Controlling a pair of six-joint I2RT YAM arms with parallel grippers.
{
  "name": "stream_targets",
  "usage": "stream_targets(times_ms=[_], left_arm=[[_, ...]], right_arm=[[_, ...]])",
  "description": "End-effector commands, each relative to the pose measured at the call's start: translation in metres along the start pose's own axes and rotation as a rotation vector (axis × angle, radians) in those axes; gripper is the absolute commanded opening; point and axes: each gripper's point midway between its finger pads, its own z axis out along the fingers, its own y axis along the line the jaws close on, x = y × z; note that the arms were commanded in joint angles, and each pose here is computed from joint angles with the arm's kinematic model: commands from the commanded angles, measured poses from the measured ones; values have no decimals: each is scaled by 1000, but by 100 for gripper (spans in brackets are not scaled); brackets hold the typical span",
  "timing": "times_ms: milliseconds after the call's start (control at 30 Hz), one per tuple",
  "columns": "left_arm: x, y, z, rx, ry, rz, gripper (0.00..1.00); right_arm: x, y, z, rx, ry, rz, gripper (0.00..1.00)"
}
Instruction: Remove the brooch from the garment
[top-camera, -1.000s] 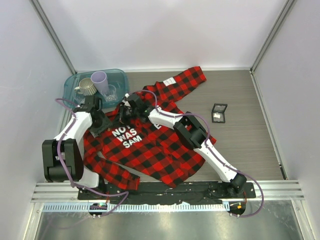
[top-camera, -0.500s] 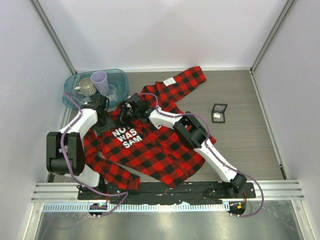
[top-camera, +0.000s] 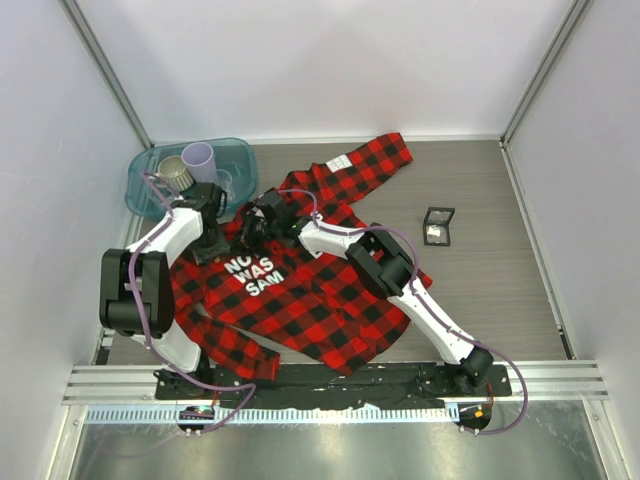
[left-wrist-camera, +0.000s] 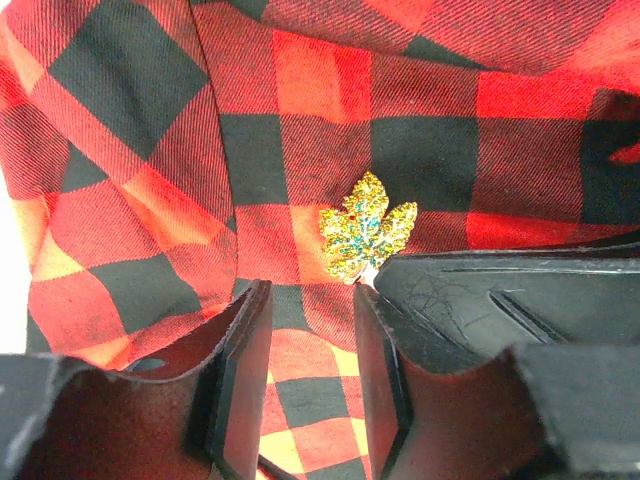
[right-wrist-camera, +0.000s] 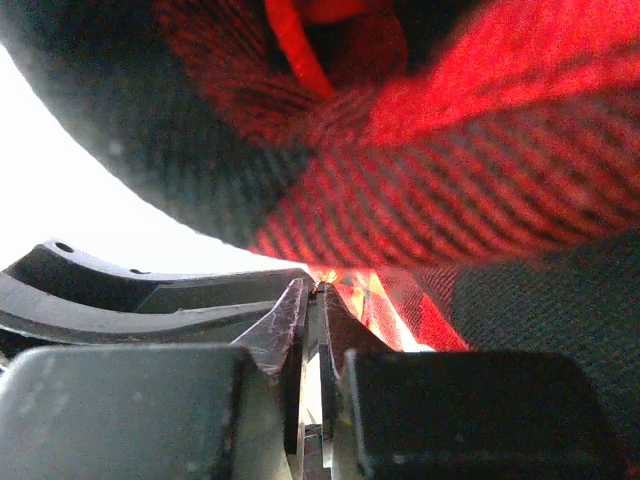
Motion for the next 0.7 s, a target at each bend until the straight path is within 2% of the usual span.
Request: stream_targets(times_ms=[0, 33, 67, 267, 367, 567, 667], left_arm=[[-21, 3, -4, -35, -51, 31, 39], [-23, 2, -4, -36, -54, 43, 34], [-23, 2, -3, -38, -52, 48, 33], [-24, 1, -1, -27, -59, 65, 34], [-28, 0, -1, -23, -69, 75, 34], [-30, -7, 1, 8, -74, 103, 37], [-33, -7, 3, 5, -87, 114, 37]], right_arm=[[4, 21, -6, -46, 11, 0, 10], [4, 22, -6, -48, 12, 1, 10], [4, 21, -6, -48, 13, 1, 10], [1, 25, -8, -69, 19, -20, 13], [-5, 28, -14, -71, 6, -54, 26], [-25, 30, -35, -63, -32, -117, 41], [-27, 36, -47, -66, -41, -182, 45]])
